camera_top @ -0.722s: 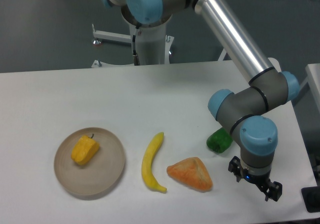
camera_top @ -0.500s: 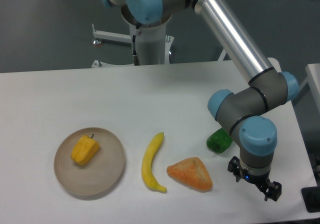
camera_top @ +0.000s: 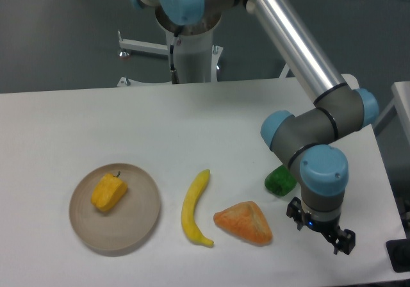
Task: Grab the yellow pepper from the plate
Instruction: 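Move the gripper across the table to above the yellow pepper on the plate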
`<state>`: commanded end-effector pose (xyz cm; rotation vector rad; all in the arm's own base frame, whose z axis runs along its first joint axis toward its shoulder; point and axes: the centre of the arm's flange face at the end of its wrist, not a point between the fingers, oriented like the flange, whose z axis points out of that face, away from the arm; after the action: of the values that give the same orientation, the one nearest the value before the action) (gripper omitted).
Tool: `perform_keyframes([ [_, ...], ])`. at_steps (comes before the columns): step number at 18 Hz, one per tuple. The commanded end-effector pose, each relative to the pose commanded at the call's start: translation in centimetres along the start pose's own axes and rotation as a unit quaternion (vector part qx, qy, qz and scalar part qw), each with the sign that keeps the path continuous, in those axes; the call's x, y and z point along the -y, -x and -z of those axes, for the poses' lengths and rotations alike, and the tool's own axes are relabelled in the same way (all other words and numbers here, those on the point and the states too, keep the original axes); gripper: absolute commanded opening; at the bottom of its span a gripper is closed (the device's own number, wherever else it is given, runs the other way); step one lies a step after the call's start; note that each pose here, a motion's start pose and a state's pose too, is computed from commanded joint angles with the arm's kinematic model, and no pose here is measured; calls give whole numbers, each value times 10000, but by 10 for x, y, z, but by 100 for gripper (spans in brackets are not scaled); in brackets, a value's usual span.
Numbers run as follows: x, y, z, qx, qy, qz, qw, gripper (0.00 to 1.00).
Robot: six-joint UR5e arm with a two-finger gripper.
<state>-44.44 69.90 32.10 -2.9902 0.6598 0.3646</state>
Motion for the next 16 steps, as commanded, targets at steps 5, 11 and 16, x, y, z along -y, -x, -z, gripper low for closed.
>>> perform_keyframes([
  [5,17,-71,54,-366,65,393,9985,100],
  [11,70,-178,91,-953,6,1076,9896,100],
  [16,111,-267,82,-1326,119,1215,9836,100],
])
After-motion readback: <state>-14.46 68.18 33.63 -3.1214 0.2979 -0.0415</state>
